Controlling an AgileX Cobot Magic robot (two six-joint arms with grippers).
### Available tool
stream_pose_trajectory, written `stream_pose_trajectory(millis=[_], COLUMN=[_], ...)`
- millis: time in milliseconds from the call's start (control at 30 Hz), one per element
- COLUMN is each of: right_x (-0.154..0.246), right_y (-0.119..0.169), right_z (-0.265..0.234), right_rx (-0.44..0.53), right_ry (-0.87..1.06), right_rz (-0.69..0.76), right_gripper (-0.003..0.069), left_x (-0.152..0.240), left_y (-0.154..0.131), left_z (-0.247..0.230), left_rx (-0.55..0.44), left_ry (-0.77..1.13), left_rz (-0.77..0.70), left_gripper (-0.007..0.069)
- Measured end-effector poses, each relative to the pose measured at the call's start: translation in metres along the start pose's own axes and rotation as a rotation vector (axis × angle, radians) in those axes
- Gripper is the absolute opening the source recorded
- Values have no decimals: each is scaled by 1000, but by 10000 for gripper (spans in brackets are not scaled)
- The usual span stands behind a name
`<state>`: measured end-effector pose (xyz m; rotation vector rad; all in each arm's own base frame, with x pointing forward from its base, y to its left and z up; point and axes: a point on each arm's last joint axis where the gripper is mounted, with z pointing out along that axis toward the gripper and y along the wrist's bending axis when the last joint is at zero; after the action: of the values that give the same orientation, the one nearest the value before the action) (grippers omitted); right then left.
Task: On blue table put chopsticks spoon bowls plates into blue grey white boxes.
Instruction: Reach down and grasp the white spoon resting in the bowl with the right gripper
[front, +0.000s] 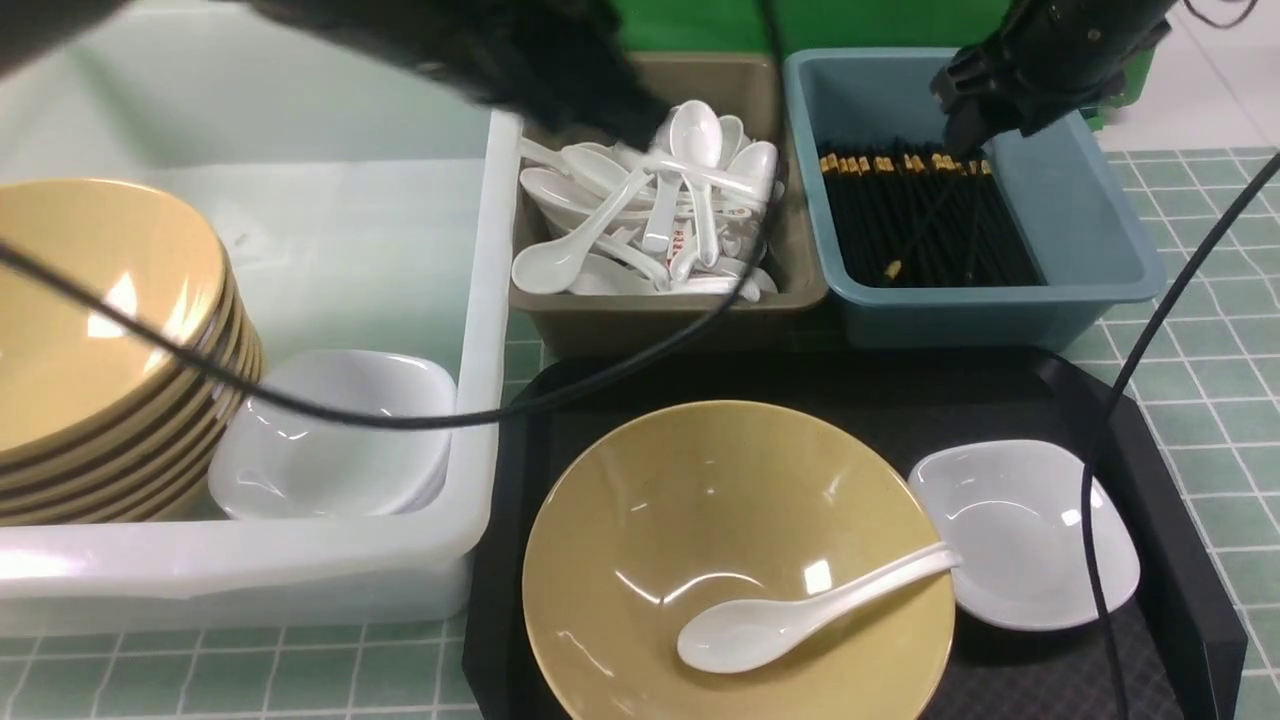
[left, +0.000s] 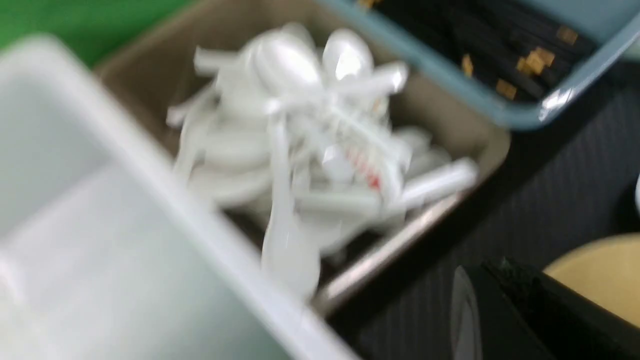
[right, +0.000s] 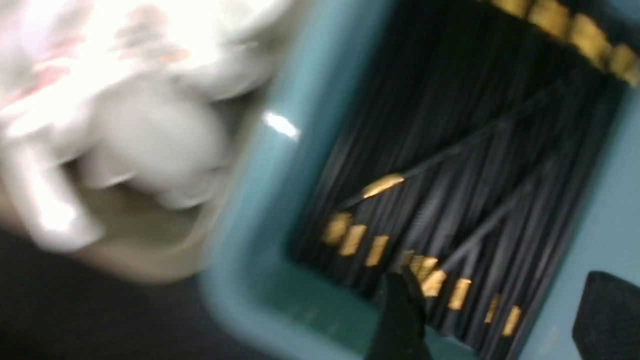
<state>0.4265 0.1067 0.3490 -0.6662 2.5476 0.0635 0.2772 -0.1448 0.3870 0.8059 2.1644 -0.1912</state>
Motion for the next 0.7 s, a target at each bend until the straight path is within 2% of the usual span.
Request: stream_pose_trajectory(millis=[133, 333, 400, 433, 633, 700], right_x=[4, 27, 33, 42, 77, 86], right_y=[37, 95, 106, 121, 173, 182], right_z=[-30, -60, -63, -65, -51, -42], right_rx=[-42, -122, -137, -164, -268, -298], right_ry=[-29, -27, -26, -8, 73, 107], right_rz=[-129, -356, -397, -488, -826, -911], right_gripper=[488, 487, 487, 487, 487, 487], left_x=[31, 67, 72, 78, 94, 97], left_y=[7, -2, -4, -7, -16, -19], left_z=[-19, -37, -39, -41, -35, -33], left_rx=[-22, -16, -10, 2, 65, 92], left_ry=[33, 63, 66, 69, 101, 104], left_rz=[-40, -26, -20, -18, -12, -11], left_gripper=[-13, -13, -13, -13, -13, -13])
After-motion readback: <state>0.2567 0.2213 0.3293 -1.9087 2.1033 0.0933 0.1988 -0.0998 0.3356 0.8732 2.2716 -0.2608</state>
